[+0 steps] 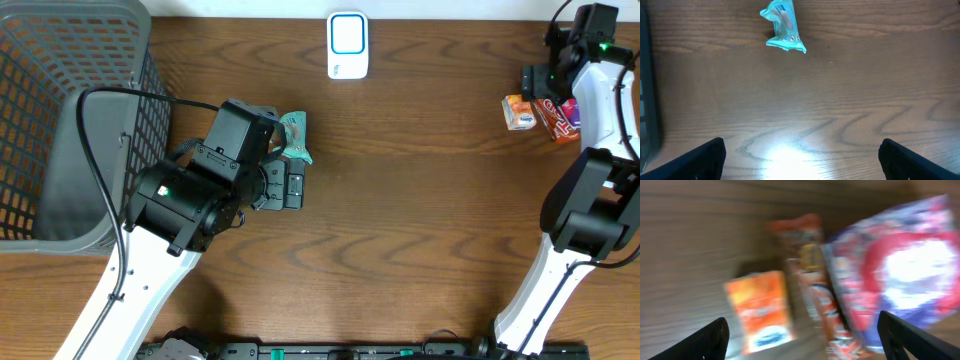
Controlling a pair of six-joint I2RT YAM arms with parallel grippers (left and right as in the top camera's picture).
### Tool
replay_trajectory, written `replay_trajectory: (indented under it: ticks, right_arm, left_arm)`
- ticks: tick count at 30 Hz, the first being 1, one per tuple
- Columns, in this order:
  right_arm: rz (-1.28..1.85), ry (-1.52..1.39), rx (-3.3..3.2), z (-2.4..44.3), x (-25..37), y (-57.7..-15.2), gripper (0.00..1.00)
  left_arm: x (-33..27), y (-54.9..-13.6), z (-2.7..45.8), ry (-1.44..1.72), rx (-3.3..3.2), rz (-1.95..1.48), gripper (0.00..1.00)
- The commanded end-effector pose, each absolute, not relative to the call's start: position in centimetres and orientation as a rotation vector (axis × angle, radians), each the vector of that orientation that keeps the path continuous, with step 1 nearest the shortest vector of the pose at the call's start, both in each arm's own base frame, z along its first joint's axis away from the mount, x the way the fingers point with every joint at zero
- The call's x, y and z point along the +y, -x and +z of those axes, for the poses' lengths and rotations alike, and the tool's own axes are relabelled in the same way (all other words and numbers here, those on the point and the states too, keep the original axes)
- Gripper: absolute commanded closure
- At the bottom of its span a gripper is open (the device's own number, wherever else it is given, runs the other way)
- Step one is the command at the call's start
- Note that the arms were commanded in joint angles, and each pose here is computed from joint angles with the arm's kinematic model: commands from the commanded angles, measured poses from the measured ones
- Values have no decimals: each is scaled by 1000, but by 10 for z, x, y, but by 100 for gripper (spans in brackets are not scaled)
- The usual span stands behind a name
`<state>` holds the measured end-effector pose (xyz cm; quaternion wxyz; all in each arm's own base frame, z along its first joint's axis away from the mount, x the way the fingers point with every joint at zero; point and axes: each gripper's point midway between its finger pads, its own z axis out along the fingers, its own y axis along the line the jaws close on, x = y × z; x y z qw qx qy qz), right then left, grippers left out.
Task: Scan the item barcode
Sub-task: 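Carry the wafer bar right and release it beside the tissue pack, then reach the right gripper to the green wipes pack and grasp it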
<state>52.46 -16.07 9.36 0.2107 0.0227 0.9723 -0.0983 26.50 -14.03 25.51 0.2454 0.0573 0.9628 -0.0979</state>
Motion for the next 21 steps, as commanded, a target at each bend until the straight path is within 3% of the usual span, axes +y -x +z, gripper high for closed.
replay_trajectory:
  ticks: [1, 4, 6, 9, 11, 15, 21]
  right_arm:
    - [111, -48, 2656, 103, -94, -536, 12]
    - [381, -45, 2625, 110, -43, -540, 13]
    - [734, -9, 2570, 126, 26, -539, 17]
    - [940, 98, 2536, 139, 86, -532, 24]
    - [959, 179, 2546, 138, 119, -526, 25]
    - [836, 272, 2625, 122, 178, -514, 7]
    - [652, 199, 2724, 89, 253, -496, 3]
  left_arm:
    - [-140, -264, 256, -157, 2625, -263, 2]
    - [-140, -264, 256, -157, 2625, -263, 2]
    - [-140, -264, 256, -157, 2625, -263, 2]
    - [-140, -264, 256, -158, 2625, -263, 2]
    - [-140, -264, 256, -157, 2625, -263, 2]
    - [-140, -264, 256, -157, 2625, -263, 2]
    - [-140, -264, 256, -157, 2625, -263, 2]
